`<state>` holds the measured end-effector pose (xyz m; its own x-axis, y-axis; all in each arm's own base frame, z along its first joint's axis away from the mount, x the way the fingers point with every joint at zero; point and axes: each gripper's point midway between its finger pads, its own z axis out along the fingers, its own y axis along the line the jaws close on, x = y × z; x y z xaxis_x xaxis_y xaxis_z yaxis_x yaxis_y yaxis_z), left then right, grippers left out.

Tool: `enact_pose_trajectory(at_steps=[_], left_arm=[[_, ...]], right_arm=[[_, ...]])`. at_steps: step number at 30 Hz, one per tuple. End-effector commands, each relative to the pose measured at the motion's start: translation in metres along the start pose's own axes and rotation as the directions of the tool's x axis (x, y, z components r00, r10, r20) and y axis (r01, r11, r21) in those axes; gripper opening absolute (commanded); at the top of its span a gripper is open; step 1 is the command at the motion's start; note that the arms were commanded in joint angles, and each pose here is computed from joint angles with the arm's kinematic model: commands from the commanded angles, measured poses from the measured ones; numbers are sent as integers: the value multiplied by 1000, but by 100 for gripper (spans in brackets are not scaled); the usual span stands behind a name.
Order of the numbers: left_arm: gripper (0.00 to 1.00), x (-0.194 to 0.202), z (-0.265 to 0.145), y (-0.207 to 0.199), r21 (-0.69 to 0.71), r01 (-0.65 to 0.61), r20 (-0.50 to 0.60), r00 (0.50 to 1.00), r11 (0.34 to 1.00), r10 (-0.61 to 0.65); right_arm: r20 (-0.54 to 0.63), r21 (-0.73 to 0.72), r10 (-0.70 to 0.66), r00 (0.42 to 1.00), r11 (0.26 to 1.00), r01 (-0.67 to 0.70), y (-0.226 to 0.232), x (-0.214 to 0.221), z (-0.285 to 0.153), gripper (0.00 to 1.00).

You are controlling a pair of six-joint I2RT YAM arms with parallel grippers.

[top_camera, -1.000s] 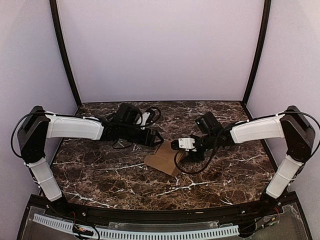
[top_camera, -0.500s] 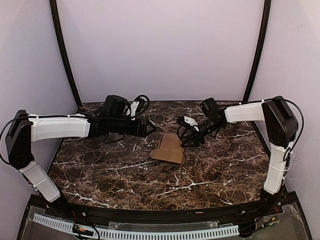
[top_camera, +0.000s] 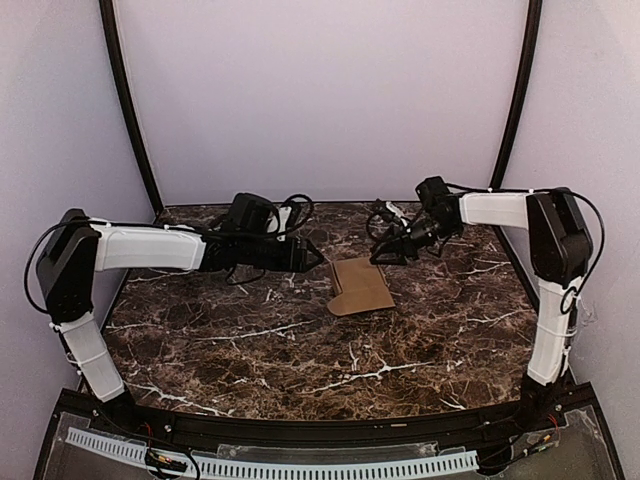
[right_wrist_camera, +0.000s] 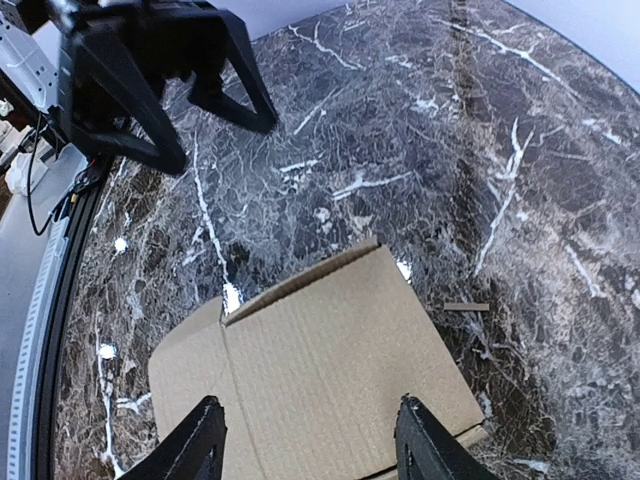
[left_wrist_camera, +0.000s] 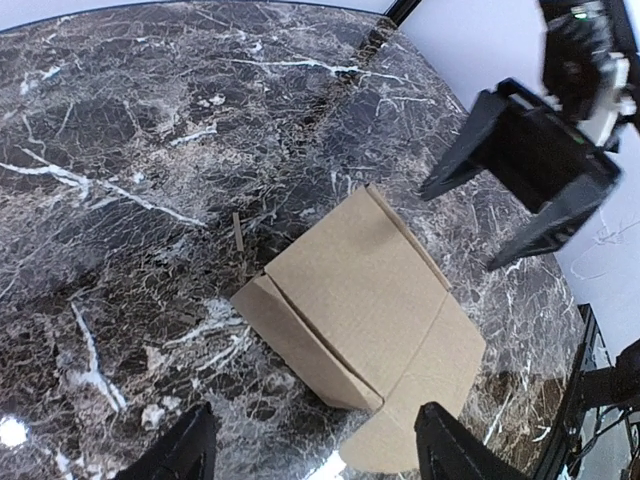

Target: Fold the paper box

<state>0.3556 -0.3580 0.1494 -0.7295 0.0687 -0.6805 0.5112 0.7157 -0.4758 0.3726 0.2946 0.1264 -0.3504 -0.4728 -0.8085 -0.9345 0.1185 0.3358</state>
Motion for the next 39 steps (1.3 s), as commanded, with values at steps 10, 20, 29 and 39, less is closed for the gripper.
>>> enact_pose_trajectory(at_steps=[10,20,29,39], left_arm=[[71,-19,80,4,70,-24,-43,999,997,27],[53,-20,120,7,137,-35,-69,997,990,44],[27,2,120,22,161,57,-157,987,985,-31],[20,13,129,51,171,167,-174,975,971,-137]], right_arm=[[11,107,54,998,993,-55,19,-9,-21,59],[7,108,64,998,992,-64,45,1,-35,60],[-20,106,108,994,989,-106,46,20,-31,60],[-4,101,172,985,980,-171,22,18,-27,60]])
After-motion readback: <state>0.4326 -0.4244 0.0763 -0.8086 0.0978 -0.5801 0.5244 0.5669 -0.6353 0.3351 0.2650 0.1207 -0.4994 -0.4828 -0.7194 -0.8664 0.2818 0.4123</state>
